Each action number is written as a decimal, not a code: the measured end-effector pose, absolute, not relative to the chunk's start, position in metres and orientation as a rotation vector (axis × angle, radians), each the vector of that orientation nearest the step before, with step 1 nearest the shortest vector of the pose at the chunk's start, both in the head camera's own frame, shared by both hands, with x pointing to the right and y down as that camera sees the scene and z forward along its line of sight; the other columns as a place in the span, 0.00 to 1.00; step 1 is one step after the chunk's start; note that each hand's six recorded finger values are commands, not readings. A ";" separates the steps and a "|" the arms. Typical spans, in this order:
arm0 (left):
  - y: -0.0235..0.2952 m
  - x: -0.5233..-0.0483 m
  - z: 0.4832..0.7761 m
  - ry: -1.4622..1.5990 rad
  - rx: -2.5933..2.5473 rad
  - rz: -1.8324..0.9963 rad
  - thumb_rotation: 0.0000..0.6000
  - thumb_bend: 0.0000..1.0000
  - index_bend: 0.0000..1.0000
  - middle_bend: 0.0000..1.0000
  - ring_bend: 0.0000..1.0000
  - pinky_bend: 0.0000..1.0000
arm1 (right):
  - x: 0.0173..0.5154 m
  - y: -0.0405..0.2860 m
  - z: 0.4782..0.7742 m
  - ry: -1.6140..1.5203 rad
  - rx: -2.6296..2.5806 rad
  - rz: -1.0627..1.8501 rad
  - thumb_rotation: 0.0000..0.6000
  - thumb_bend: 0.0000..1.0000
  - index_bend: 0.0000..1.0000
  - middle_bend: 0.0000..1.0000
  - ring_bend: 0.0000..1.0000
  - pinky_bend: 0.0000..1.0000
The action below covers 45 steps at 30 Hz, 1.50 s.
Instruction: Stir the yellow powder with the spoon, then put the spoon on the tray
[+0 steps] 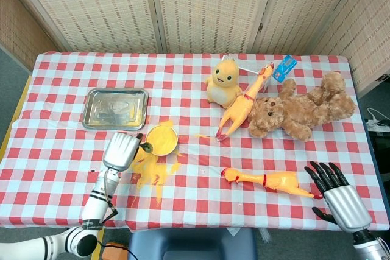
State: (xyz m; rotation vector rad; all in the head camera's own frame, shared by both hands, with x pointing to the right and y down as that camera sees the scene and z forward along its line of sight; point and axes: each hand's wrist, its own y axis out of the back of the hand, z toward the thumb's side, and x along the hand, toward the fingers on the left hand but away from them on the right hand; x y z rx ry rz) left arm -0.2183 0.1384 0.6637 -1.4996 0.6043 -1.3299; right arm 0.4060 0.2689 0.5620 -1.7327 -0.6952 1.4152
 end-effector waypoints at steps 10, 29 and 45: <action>0.133 -0.178 0.687 0.536 -1.468 -1.372 1.00 0.48 0.57 1.00 1.00 1.00 | 0.409 0.265 0.561 -0.711 -1.730 1.422 1.00 0.08 0.00 0.00 0.00 0.00; 0.135 -0.173 0.716 0.454 -1.382 -1.459 1.00 0.48 0.38 1.00 1.00 1.00 | 0.409 0.266 0.560 -0.708 -1.721 1.423 1.00 0.08 0.00 0.00 0.00 0.00; 0.135 -0.203 0.706 0.402 -1.399 -1.522 1.00 0.65 0.26 1.00 1.00 1.00 | 0.407 0.268 0.560 -0.703 -1.721 1.418 1.00 0.08 0.00 0.00 0.00 0.00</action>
